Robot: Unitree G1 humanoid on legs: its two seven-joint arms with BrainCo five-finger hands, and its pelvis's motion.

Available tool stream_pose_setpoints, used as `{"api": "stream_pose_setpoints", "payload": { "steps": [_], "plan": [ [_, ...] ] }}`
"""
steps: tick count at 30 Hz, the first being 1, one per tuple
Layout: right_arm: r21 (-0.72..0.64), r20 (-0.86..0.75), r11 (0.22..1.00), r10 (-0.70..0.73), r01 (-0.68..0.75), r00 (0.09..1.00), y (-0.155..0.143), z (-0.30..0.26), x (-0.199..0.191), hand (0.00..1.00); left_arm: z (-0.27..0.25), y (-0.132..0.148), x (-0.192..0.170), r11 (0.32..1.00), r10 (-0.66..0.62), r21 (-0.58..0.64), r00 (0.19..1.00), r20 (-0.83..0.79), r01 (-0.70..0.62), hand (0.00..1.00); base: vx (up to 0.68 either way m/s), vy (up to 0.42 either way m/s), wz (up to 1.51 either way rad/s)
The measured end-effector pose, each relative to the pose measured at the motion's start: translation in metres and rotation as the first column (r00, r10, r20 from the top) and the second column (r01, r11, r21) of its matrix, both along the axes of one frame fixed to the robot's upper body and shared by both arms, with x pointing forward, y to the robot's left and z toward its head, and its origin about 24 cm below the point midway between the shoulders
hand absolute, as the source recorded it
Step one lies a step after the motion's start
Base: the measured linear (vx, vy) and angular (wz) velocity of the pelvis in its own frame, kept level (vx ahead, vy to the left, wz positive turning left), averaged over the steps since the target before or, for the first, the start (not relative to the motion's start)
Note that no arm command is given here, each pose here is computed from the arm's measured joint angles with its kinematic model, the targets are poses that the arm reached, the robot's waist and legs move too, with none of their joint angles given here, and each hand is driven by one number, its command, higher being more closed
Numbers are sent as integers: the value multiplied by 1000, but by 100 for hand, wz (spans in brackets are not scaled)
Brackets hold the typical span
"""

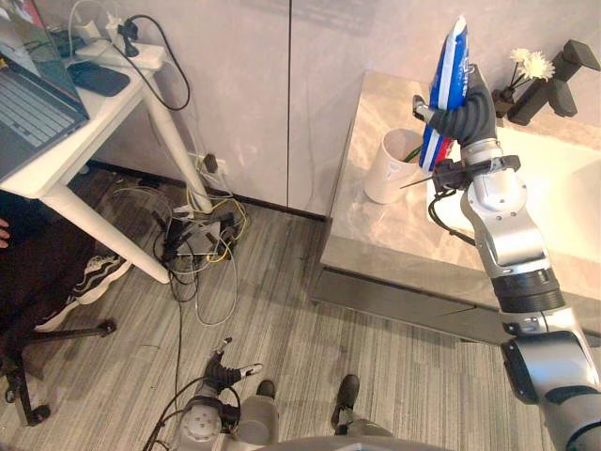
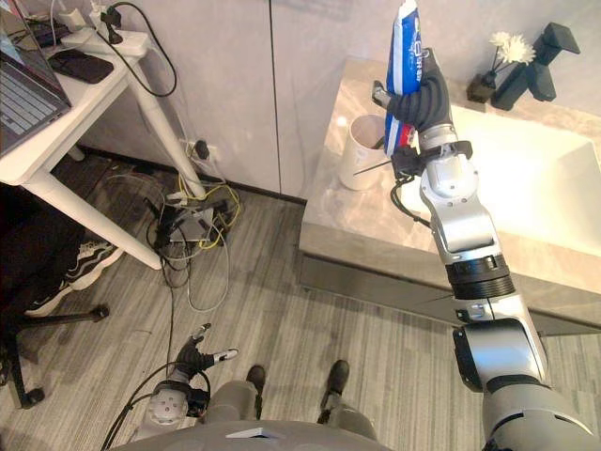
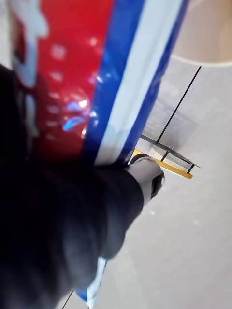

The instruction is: Organize washtable

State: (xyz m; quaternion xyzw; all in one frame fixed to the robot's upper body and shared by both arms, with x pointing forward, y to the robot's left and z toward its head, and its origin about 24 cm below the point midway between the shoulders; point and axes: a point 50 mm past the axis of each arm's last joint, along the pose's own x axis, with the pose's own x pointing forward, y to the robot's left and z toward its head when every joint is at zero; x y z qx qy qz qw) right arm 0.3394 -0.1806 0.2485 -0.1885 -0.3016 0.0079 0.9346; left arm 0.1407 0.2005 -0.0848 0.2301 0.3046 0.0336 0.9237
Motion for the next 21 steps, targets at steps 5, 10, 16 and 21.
{"api": "stream_pose_setpoints", "payload": {
  "steps": [5, 10, 16, 21],
  "plan": [
    [22, -80, 1000, -6, 8, 997, -1, -25, 0, 100, -1, 1, -2, 1000, 5, 2, 1000, -10, -5, 0, 11, -7, 0],
    [24, -79, 1000, -4, 6, 997, 0, -25, 0, 0, 0, 0, 0, 1000, 3, 3, 1000, -4, -3, 0, 14, 4, 2],
    [31, -81, 1000, 2, 0, 997, 2, -26, 0, 0, 0, 0, 0, 1000, -12, 26, 1000, -8, 12, 0, -1, 1, 1],
    [31, -81, 1000, 2, 1, 997, 2, -26, 0, 0, 0, 0, 0, 1000, -11, 26, 1000, -10, 11, 0, -6, -1, 0]
  ]
}}
